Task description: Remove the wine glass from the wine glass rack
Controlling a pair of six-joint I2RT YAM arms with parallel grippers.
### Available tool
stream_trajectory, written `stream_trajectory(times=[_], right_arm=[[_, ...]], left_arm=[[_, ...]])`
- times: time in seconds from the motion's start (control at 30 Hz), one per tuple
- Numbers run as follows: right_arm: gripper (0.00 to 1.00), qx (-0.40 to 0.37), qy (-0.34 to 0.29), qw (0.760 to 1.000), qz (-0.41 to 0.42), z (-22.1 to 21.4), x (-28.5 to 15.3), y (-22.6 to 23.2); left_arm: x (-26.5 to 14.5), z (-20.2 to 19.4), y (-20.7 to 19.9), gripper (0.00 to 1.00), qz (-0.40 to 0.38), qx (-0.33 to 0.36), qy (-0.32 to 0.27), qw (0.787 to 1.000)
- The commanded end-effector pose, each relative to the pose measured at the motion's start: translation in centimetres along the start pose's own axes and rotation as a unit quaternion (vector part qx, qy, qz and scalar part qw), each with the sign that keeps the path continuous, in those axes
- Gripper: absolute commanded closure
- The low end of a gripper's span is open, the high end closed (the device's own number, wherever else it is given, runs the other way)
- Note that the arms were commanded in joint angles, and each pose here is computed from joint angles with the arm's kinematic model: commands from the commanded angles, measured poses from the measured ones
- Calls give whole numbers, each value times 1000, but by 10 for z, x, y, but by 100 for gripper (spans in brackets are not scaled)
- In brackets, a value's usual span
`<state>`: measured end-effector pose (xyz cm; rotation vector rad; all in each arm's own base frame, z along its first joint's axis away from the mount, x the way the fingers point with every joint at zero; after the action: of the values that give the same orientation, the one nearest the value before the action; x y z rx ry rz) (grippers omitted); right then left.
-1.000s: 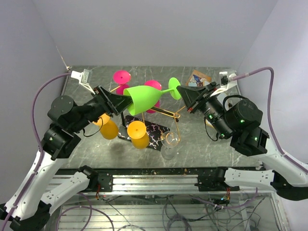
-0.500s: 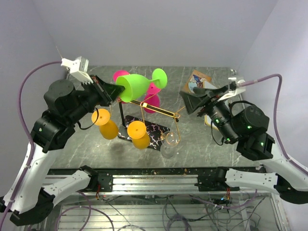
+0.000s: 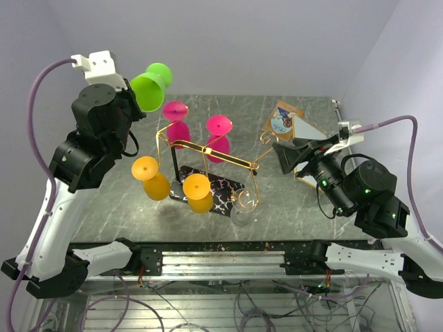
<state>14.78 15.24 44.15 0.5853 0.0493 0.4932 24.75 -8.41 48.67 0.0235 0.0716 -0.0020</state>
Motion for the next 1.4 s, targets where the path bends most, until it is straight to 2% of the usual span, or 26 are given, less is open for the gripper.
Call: stream_trajectory(times=[0.0, 0.13, 0.27, 0.33, 0.47, 0.57, 0.67, 0.8, 1.0, 1.37], right_arm=[[35, -7, 17, 1000, -23, -5, -6, -10], [35, -15, 26, 999, -31, -10, -5, -13], [34, -26, 34, 999, -32, -14, -2, -12], [34, -32, 38, 998, -35, -16, 0, -12], [34, -41, 46, 997, -37, -21, 2, -12], [34, -44, 50, 997, -33, -23, 5, -10], [34, -51, 56, 997, -29, -26, 7, -8], [34, -60, 66, 996, -27, -30, 10, -6], [34, -62, 73, 995, -25, -34, 11, -6], [34, -67, 77, 995, -20, -32, 10, -5]], left_arm=[[21, -9, 29, 93, 141, 70, 15, 987], [48, -38, 41, 93, 174, 86, 62, 979], [83, -78, 80, 93, 190, 39, 146, 970], [100, -101, 91, 93, 171, 13, 194, 966], [130, -161, 116, 93, 158, -32, 306, 938], [143, -198, 132, 93, 149, -51, 362, 919], [150, -223, 141, 93, 141, -65, 385, 910], [152, -235, 149, 93, 158, -53, 396, 903], [158, -257, 151, 93, 139, -54, 433, 889], [163, -278, 160, 92, 152, -31, 474, 867]])
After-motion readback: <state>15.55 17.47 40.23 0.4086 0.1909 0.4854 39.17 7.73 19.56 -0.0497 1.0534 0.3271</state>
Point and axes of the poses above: each gripper's point midway between its finger pads, its own x axis out along the fingers, its own y axis along the line the jaws close on, z = x × y, the point moved 5 cm from there along -x, back along the fingers, and after that the axes turned 14 degrees about x, right-handed, at the moved point
